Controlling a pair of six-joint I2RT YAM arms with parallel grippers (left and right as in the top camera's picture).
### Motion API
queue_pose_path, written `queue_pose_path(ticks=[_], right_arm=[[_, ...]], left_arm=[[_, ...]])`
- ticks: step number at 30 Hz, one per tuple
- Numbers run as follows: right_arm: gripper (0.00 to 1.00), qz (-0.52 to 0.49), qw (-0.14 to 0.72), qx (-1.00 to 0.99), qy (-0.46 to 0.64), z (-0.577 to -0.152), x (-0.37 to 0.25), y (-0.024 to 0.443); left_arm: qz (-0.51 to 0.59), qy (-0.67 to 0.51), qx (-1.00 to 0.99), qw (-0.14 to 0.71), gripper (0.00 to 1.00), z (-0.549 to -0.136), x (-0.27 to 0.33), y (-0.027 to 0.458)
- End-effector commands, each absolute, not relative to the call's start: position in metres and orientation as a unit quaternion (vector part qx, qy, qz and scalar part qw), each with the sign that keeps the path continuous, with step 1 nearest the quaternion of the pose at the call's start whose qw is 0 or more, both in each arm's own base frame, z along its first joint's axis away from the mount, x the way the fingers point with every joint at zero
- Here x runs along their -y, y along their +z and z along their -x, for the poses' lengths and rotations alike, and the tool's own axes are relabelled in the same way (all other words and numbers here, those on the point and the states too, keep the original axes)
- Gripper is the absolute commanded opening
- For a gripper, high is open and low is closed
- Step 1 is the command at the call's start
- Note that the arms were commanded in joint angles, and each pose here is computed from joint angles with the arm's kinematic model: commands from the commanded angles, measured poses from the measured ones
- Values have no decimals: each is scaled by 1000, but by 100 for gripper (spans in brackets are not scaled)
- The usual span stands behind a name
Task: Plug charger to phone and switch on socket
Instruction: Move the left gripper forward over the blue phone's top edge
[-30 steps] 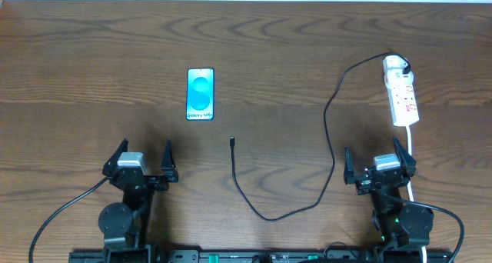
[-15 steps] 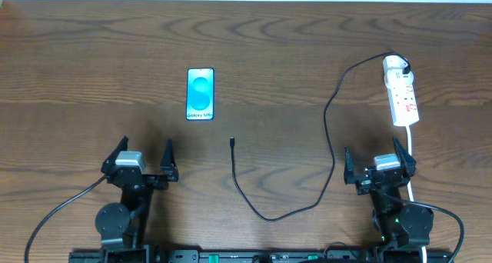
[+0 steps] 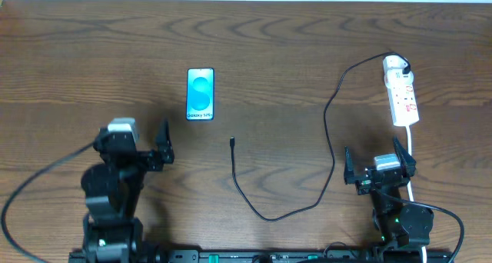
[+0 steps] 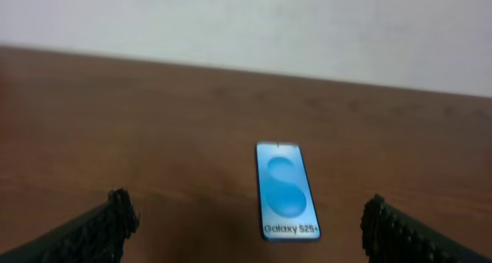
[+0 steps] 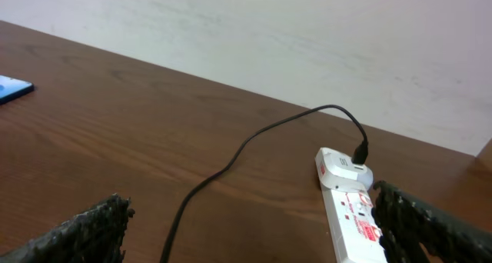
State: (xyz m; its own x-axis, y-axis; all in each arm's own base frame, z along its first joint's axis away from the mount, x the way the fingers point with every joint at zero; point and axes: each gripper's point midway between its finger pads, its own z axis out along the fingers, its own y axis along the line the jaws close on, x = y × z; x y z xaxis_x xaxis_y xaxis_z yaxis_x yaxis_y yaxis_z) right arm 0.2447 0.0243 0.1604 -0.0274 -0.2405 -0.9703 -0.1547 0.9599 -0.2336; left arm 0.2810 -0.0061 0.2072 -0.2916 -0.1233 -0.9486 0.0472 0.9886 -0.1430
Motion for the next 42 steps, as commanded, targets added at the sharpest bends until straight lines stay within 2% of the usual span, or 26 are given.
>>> queue_pose_path(ticks=[1, 10, 18, 30, 36, 37, 42], right_arm=[[99, 137, 684, -716, -26, -244, -26, 160], [99, 137, 684, -716, -26, -244, -26, 160], [99, 137, 684, -716, -26, -244, -26, 160], [99, 137, 684, -716, -26, -244, -26, 160], [99, 137, 684, -716, -26, -244, -26, 160], [99, 137, 684, -716, -26, -244, -26, 160], [99, 137, 684, -716, -26, -244, -26, 160]], left_arm=[[29, -93, -814, 573, 96, -294, 11, 226], [42, -105, -881, 459, 96, -306, 14, 235], [-1, -207, -889, 409, 96, -292, 52, 233], [-9, -227, -888, 399, 96, -288, 59, 233], [12, -238, -876, 420, 97, -300, 58, 243], [17, -241, -874, 422, 100, -303, 57, 245], [37, -222, -881, 417, 99, -321, 49, 246]])
